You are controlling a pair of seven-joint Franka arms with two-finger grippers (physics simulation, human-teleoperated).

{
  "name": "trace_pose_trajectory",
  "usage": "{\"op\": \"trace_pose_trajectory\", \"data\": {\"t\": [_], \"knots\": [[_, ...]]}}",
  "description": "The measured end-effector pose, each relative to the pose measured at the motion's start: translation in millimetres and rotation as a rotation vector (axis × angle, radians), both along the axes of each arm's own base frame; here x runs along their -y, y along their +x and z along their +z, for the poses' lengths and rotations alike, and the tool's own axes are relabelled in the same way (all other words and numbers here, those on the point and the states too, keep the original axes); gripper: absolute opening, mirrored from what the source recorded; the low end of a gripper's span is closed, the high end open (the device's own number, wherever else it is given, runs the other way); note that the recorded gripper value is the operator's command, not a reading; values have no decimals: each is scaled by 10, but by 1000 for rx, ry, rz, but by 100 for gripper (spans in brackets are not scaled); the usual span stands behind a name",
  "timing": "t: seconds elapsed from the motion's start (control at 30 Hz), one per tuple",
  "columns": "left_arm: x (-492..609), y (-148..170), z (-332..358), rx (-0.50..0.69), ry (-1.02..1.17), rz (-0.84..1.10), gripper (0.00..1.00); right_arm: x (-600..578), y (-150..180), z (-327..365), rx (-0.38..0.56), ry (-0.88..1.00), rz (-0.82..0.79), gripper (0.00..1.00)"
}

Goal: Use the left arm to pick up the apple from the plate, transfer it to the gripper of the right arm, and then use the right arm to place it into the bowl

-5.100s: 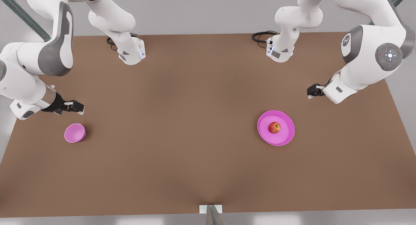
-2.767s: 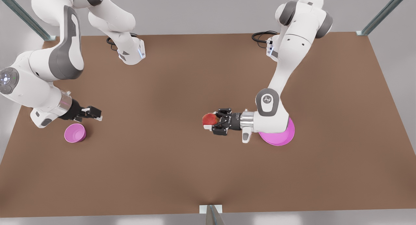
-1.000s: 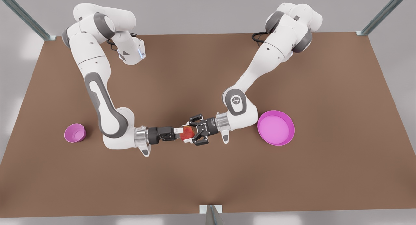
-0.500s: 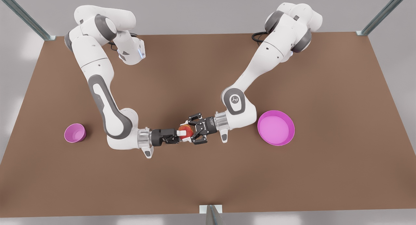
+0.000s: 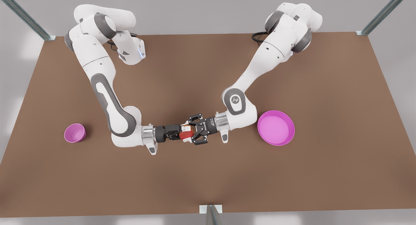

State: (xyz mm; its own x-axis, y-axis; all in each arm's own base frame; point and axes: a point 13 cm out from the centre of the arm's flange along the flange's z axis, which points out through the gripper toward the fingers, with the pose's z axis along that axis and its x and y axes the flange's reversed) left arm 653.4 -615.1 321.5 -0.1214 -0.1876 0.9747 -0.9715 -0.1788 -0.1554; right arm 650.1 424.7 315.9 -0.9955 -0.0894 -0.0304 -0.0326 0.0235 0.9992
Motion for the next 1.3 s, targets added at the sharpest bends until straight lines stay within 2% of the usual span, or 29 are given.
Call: {"op": "trace_pose_trajectory", "data": {"t": [0.1,0.17,0.27,0.57,0.7,0.77,0.93,1.0,1.07,1.17,1.3], "knots": [[-4,3,-2,-1,0,1,72,1,4,6,4,1,0,78],[-4,4,-1,-1,0,1,90,7,9,2,6,1,-1,78],[-6,8,1,1,-1,2,99,9,13,8,10,1,-2,78],[-89,-13,-33,16,31,-7,100,262,126,-56,26,-22,-20,78],[-516,28,-54,6,71,-6,100,841,251,-239,54,-93,-27,78],[-1138,57,-46,92,204,-94,100,1254,247,-339,74,-149,-10,78],[-3229,174,8,435,834,-547,100,2285,62,-487,130,-314,84,78],[-4056,243,385,517,1037,-642,100,2691,-29,-590,134,-372,120,78],[-4665,124,1091,603,1210,-694,100,3105,-123,-740,128,-424,146,78],[-5257,-190,1582,653,1363,-798,100,3603,-263,-941,121,-501,185,78],[-5533,-306,1554,682,1415,-983,100,4307,-373,-1110,122,-605,201,78]]}}
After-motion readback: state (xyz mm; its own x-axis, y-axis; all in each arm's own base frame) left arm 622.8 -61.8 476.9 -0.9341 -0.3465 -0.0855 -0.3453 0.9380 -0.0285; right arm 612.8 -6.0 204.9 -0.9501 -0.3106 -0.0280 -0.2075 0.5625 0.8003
